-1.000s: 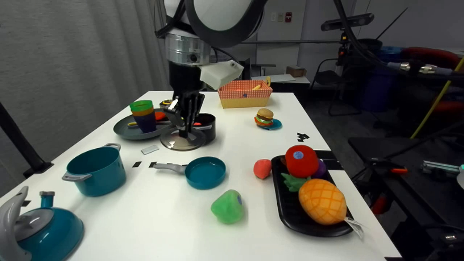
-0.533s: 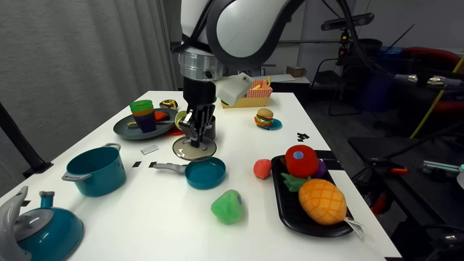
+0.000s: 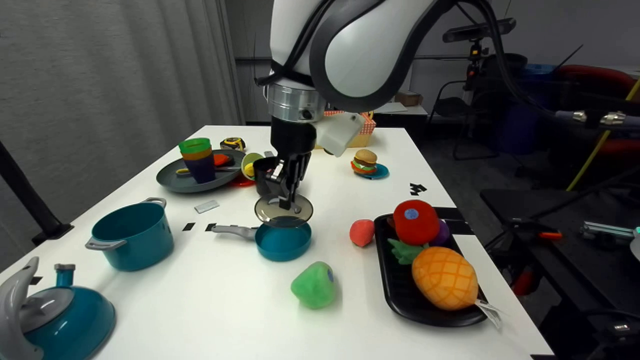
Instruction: Remove the lid from the black pot and put it on the blue pan
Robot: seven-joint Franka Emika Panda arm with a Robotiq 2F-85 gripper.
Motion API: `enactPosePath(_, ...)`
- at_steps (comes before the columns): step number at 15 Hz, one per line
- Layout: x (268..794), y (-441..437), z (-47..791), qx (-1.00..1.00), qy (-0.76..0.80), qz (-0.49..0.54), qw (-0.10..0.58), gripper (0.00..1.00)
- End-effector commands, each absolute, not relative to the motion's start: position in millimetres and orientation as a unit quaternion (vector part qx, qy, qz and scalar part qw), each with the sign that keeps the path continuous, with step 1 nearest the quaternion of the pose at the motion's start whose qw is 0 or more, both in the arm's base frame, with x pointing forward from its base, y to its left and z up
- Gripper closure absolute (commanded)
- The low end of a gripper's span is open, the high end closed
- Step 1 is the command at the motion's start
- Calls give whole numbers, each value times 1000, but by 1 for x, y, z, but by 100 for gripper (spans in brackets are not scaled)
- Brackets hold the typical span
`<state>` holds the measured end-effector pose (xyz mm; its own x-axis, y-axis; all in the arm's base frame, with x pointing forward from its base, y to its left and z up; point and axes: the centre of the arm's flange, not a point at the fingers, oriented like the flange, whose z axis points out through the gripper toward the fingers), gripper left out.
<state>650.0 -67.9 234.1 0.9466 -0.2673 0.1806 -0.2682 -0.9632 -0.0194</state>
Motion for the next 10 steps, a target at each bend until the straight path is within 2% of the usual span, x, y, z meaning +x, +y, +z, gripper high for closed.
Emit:
enactPosePath(1,635,-69,225,987,-128,99,7,96)
enactPosePath(10,642,-69,206,988,-120,90,18,96)
